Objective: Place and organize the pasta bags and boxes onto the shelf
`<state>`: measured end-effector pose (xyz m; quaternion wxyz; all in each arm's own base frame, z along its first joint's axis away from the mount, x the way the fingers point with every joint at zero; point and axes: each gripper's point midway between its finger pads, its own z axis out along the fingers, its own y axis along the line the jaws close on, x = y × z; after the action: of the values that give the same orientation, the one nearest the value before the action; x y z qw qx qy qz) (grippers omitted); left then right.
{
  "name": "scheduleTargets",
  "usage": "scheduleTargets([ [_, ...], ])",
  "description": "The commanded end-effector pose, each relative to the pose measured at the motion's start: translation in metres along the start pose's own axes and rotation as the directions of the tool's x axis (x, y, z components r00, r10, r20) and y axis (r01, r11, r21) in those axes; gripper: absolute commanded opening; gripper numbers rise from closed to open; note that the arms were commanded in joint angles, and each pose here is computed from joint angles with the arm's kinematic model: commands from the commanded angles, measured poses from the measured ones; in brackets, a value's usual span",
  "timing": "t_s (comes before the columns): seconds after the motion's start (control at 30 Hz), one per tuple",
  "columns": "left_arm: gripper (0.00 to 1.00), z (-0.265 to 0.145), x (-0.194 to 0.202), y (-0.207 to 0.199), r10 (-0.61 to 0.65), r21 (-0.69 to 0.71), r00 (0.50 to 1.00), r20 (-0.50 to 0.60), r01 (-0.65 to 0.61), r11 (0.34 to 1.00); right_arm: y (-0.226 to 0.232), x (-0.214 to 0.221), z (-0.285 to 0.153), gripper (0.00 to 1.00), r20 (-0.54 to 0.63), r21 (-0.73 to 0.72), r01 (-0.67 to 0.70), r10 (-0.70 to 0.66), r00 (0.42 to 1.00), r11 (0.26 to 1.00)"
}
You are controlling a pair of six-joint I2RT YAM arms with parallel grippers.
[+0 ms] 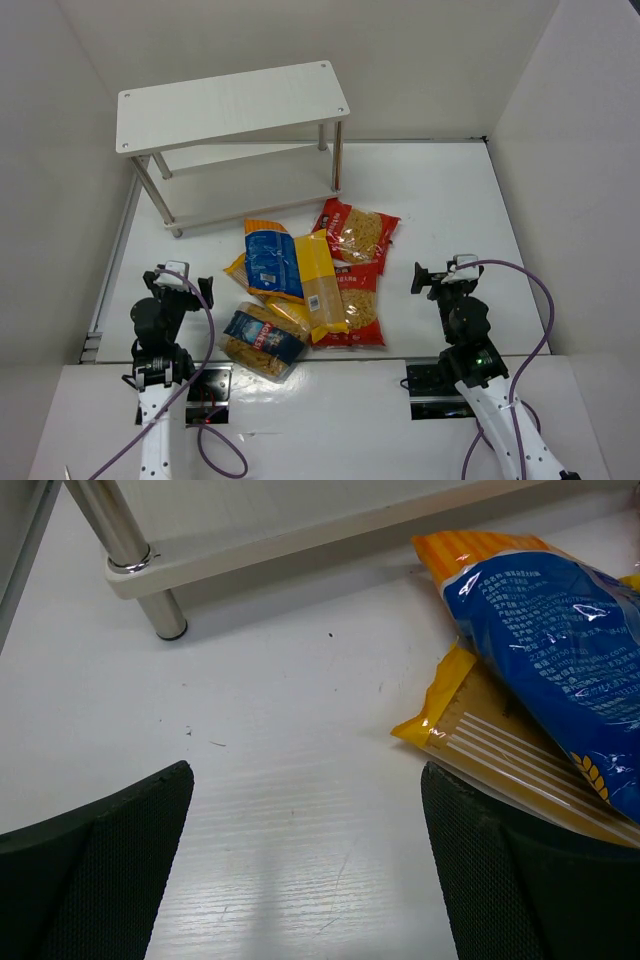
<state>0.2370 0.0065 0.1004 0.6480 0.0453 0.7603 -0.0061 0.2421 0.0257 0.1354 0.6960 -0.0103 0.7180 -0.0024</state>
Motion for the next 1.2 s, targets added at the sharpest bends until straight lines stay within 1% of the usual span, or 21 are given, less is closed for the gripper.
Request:
scheduleTargets([
  [0.0,1.0,0.0,-0.02,0.004,0.042,-0.029,0.991,0.127,-0.039,0.999,-0.001,0.001,0.001,0.99,0.049,0.005,-0.014,0.014,0.999,1.0],
  [0.17,1.0,-0.003,-0.03,-0.003,0.074,0.013,0.986,0.151,-0.077,0.997,-0.001,0.001,0.001,0.99,0.049,0.005,-0.014,0.014,0.999,1.0],
  [0.33,1.0,-0.01,-0.056,0.007,0.095,-0.049,0.975,0.202,-0.087,0.995,-0.002,0.001,0.001,0.99,0.048,0.006,0.006,-0.006,0.999,1.0],
  [0.43,1.0,-0.022,-0.093,0.016,0.144,-0.12,0.948,0.285,-0.113,0.986,0.013,-0.051,-0.003,0.99,0.212,-0.095,0.101,-0.079,0.974,0.99],
  [0.5,1.0,-0.039,-0.134,0.02,0.167,-0.166,0.91,0.38,-0.11,0.98,0.018,-0.098,-0.013,0.99,0.366,-0.107,0.214,-0.162,0.916,0.971],
  [0.57,1.0,-0.056,-0.17,0.022,0.225,-0.212,0.856,0.466,-0.139,0.967,0.022,-0.152,-0.031,0.99,0.535,-0.087,0.294,-0.204,0.82,0.952],
  [0.63,1.0,-0.078,-0.206,0.017,0.292,-0.241,0.785,0.547,-0.187,0.952,0.02,-0.185,-0.048,0.99,0.6,0.0,0.465,-0.372,0.708,0.885],
  [0.67,1.0,-0.088,-0.225,0.016,0.318,-0.264,0.742,0.59,-0.195,0.945,0.023,-0.191,-0.053,0.99,0.609,0.024,0.565,-0.461,0.645,0.825],
  [0.7,1.0,-0.091,-0.234,0.017,0.332,-0.275,0.728,0.6,-0.202,0.94,0.027,-0.197,-0.059,0.99,0.617,0.086,0.704,-0.592,0.518,0.705],
  [0.73,1.0,-0.095,-0.244,0.013,0.348,-0.27,0.709,0.613,-0.227,0.936,0.023,-0.209,-0.067,0.99,0.62,0.106,0.711,-0.605,0.499,0.695],
  [0.77,1.0,-0.109,-0.267,0.009,0.368,-0.281,0.678,0.636,-0.241,0.929,0.016,-0.221,-0.071,0.99,0.627,0.148,0.673,-0.595,0.503,0.724],
  [0.8,1.0,-0.099,-0.275,0.014,0.374,-0.279,0.7,0.608,-0.253,0.926,0.001,-0.235,-0.076,0.99,0.622,0.214,0.604,-0.584,0.522,0.768],
  [0.83,1.0,-0.097,-0.286,0.016,0.383,-0.283,0.705,0.597,-0.262,0.923,-0.006,-0.25,-0.082,0.99,0.648,0.26,0.546,-0.563,0.512,0.796],
  [0.9,1.0,-0.084,-0.323,0.028,0.38,-0.29,0.738,0.557,-0.256,0.922,-0.006,-0.26,-0.075,0.99,0.621,0.248,0.568,-0.579,0.529,0.785],
  [0.93,1.0,-0.077,-0.336,0.037,0.357,-0.297,0.765,0.536,-0.225,0.928,-0.006,-0.26,-0.067,0.99,0.597,0.215,0.561,-0.562,0.572,0.799],
  [0.97,1.0,-0.066,-0.338,0.054,0.32,-0.329,0.824,0.467,-0.174,0.928,-0.003,-0.246,-0.053,0.99,0.53,0.145,0.58,-0.558,0.639,0.802],
  [1.0,1.0,-0.049,-0.366,0.068,0.292,-0.342,0.857,0.424,-0.147,0.928,-0.003,-0.247,-0.035,0.99,0.455,0.102,0.581,-0.558,0.694,0.807],
  [1.07,1.0,-0.025,-0.359,0.094,0.227,-0.402,0.935,0.274,-0.103,0.91,-0.001,-0.223,-0.014,0.99,0.303,0.002,0.526,-0.502,0.81,0.85],
  [1.1,1.0,0.008,-0.344,0.109,0.166,-0.415,0.971,0.169,-0.083,0.906,-0.002,-0.234,-0.012,0.99,0.27,-0.011,0.5,-0.479,0.836,0.866],
  [1.13,1.0,0.015,-0.332,0.114,0.145,-0.421,0.987,0.07,-0.103,0.901,0.005,-0.215,0.006,0.99,0.173,-0.073,0.514,-0.497,0.851,0.855],
  [1.17,1.0,0.029,-0.343,0.122,0.148,-0.425,0.988,0.029,-0.122,0.897,0.008,-0.198,0.01,0.99,0.084,-0.129,0.48,-0.472,0.877,0.868],
])
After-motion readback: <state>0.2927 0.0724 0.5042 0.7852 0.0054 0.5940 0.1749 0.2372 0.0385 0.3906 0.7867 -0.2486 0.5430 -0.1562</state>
